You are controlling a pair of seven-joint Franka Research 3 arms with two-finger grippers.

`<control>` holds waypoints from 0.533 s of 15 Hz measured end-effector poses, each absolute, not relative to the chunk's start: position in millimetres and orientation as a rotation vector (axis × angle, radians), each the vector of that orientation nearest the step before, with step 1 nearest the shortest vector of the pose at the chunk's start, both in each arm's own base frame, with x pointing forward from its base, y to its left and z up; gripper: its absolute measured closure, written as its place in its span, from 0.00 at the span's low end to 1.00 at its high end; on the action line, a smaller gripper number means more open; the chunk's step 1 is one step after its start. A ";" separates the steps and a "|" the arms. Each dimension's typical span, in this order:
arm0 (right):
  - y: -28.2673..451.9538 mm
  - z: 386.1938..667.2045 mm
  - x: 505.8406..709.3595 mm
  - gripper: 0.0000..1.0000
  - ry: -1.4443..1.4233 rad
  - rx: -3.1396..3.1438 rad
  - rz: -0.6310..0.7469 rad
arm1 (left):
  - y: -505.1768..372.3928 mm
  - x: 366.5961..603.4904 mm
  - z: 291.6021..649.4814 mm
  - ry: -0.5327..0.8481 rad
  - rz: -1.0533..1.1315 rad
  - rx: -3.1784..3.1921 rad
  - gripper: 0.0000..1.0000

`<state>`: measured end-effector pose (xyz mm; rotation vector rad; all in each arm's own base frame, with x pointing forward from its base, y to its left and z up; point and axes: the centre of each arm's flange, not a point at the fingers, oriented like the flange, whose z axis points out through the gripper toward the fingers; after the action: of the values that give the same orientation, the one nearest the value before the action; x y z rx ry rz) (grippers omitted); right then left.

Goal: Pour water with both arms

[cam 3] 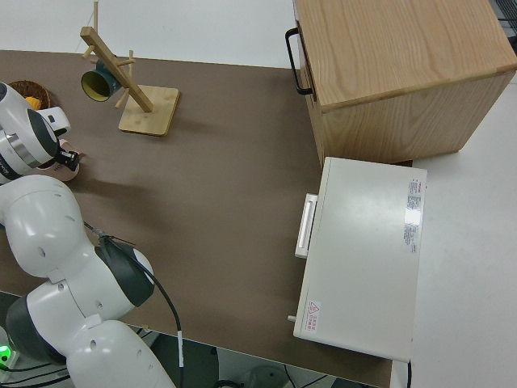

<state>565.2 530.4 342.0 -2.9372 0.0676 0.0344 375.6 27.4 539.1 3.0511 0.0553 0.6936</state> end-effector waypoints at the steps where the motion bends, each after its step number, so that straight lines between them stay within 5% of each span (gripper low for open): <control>1: 530.1 342.0 565.6 0.23 0.063 -2.943 0.025 | 25.0 375.7 539.0 0.046 0.693 3.050 0.37; 3: 529.5 342.0 566.3 0.04 0.053 -2.953 0.008 | 19.0 376.1 538.4 0.025 0.690 3.047 0.37; 8: 529.0 352.7 570.0 0.01 0.055 -2.944 -0.016 | -1.4 377.5 529.9 -0.019 0.654 3.028 0.37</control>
<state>570.0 529.0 352.7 -2.9443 0.0555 -0.0160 377.5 -1.4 529.9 3.0285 -0.0195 0.6542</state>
